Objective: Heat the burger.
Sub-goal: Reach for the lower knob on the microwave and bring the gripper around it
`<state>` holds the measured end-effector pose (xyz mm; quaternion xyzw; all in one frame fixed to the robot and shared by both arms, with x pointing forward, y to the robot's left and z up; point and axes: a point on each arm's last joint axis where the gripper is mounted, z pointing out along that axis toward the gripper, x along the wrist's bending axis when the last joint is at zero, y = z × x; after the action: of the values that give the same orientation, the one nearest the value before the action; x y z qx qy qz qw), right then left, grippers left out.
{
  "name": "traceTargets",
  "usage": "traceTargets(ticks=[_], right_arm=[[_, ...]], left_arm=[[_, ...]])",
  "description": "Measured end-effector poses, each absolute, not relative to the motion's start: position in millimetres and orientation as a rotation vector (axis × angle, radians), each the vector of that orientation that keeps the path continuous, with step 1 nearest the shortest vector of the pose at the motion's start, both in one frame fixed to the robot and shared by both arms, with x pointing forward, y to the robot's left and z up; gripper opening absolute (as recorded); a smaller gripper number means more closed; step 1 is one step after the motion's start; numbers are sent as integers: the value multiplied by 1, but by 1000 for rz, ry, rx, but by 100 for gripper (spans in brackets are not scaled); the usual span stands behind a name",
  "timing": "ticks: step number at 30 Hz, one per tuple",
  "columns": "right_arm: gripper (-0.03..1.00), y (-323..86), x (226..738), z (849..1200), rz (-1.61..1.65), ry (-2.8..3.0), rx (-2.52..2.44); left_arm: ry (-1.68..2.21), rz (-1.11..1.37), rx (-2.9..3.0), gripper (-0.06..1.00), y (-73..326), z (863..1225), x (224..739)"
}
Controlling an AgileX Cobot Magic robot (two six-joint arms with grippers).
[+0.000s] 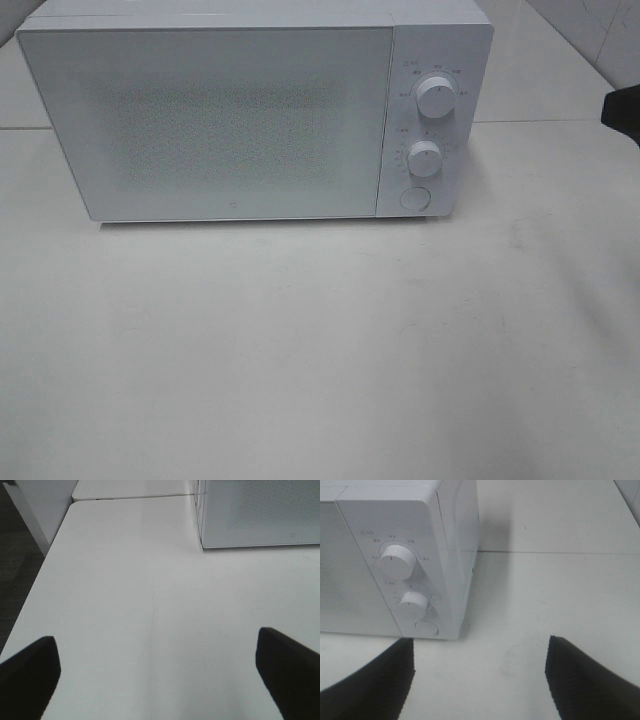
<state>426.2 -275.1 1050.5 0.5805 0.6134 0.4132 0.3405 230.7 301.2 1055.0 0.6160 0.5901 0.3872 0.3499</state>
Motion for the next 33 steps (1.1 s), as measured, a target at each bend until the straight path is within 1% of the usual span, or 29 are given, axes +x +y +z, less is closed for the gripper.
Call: traceTargets(ticks=[7, 11, 12, 13, 15, 17, 21, 23, 26, 33], right_arm=[[72, -272, 451, 1037, 1141, 1532, 1453], [72, -271, 457, 1013, 1197, 1464, 1416], [72, -271, 457, 1013, 1197, 1464, 1416], [72, -271, 457, 1003, 1210, 1438, 1418], [72, -270, 457, 1000, 1213, 1427, 1399], [72, -261, 455, 984, 1183, 1401, 1345], [72, -256, 456, 976, 1156, 1381, 1344], [74, -245, 458, 965, 1116, 1343, 1327], [76, -237, 458, 959, 1103, 1334, 1319], [77, -211, 455, 936, 1060, 1346, 1335]], left_arm=[[1529, 1003, 1596, 99, 301, 1055, 231], [1529, 1003, 1596, 99, 301, 1055, 231], [1529, 1003, 1596, 99, 301, 1055, 231], [1529, 1003, 1596, 99, 301, 1055, 231], [1529, 1003, 1596, 99, 301, 1055, 231], [1529, 1002, 1595, 99, 301, 1055, 231], [1529, 1002, 1595, 99, 301, 1055, 231], [1529, 1002, 1595, 99, 301, 1055, 231], [1529, 1002, 1595, 99, 301, 1055, 231], [1529, 1002, 1595, 99, 301, 1055, 231]])
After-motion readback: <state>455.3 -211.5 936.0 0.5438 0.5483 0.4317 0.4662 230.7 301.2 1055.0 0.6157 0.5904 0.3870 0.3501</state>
